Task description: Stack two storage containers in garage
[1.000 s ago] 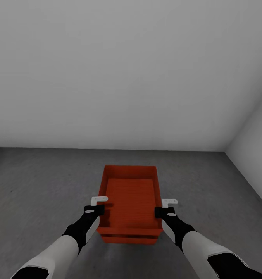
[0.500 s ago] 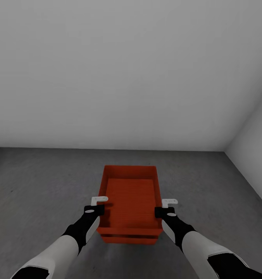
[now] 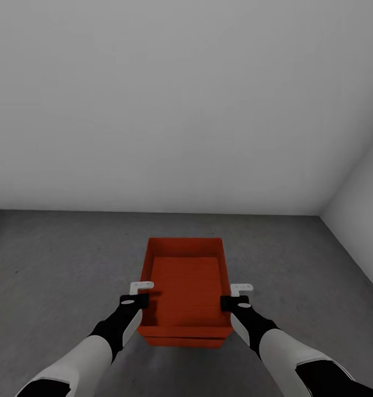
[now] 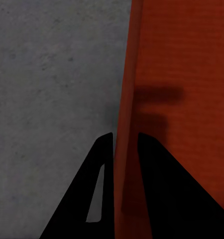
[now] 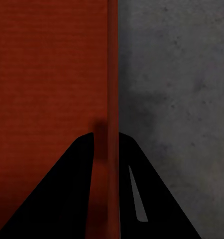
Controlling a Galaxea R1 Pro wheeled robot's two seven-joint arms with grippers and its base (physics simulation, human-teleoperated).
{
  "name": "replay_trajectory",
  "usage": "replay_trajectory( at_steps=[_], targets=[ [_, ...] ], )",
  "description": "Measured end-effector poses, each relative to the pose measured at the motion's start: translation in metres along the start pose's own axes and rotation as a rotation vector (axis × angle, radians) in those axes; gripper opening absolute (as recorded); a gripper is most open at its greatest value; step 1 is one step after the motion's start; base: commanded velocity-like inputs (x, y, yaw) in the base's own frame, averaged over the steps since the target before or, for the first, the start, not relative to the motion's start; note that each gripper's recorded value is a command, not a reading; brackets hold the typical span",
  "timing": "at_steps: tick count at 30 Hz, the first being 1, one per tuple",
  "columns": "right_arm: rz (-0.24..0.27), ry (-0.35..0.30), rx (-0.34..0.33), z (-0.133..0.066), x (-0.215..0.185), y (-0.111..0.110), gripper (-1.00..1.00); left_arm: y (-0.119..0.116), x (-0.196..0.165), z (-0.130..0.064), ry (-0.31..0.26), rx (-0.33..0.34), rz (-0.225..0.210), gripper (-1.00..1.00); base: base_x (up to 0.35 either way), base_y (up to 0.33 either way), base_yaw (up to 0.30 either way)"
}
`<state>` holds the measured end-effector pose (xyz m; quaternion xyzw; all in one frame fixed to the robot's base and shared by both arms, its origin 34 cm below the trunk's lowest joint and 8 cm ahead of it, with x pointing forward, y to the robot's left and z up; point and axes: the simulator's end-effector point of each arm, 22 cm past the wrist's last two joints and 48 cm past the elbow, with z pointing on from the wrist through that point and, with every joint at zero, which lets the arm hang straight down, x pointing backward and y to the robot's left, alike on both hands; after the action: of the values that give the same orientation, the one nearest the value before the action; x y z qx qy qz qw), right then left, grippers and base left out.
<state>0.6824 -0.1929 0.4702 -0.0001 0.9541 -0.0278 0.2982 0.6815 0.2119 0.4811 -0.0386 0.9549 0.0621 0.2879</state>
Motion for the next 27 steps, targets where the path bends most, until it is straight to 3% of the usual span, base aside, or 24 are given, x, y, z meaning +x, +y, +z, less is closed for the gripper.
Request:
replay_trajectory(
  at_steps=[27],
  targets=[
    [0.000,0.000,0.000,0.014,0.013,0.001,-1.00,-0.002,0.013,0.015,0.000,0.000,0.000,-1.00,0.000,0.000,0.000]
  ],
)
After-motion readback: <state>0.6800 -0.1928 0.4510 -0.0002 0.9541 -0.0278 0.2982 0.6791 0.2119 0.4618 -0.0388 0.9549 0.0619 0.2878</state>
